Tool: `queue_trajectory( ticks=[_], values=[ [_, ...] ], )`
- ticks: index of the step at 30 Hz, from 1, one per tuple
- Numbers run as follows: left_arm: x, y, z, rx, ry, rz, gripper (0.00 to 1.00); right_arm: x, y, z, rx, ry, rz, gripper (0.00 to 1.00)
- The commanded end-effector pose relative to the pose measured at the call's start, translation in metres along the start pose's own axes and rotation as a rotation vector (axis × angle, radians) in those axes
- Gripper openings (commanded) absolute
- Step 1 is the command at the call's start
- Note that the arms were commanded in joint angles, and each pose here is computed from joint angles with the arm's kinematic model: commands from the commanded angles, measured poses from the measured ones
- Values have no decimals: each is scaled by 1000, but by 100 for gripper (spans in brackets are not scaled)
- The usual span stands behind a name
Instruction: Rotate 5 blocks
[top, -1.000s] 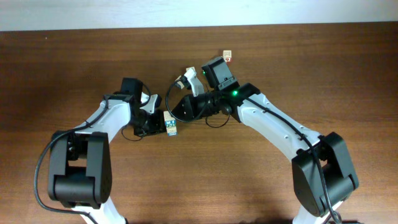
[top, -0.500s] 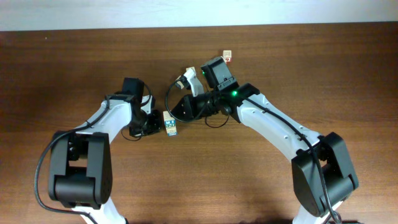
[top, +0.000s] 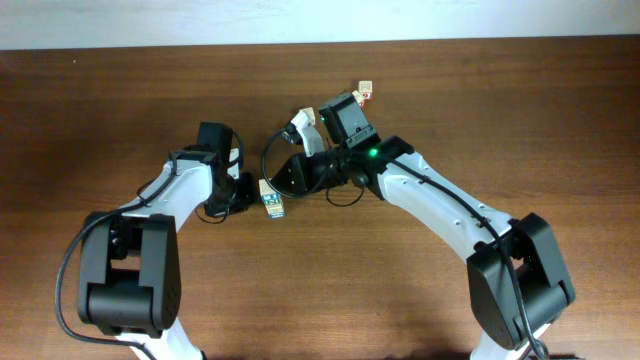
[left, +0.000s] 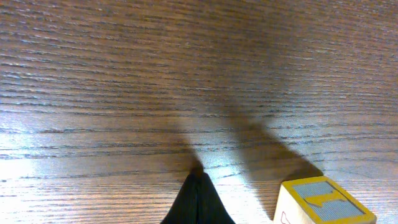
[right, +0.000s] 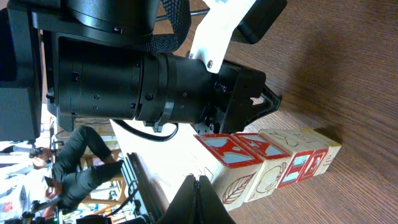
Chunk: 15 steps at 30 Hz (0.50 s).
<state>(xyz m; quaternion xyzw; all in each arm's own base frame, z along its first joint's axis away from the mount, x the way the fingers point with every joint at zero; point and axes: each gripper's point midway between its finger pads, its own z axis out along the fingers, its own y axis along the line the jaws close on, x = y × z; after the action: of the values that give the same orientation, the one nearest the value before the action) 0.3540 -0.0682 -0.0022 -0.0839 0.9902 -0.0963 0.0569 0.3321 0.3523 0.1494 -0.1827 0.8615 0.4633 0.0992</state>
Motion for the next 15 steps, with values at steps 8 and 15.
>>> queue_trajectory(
  ticks=[8,15],
  values=[
    [1,12,4,-58,-1,-14,0,1,-15,9,61,10,-2,4],
    [3,12,3,-60,4,-16,0,-2,-7,4,58,23,-8,4]
  ],
)
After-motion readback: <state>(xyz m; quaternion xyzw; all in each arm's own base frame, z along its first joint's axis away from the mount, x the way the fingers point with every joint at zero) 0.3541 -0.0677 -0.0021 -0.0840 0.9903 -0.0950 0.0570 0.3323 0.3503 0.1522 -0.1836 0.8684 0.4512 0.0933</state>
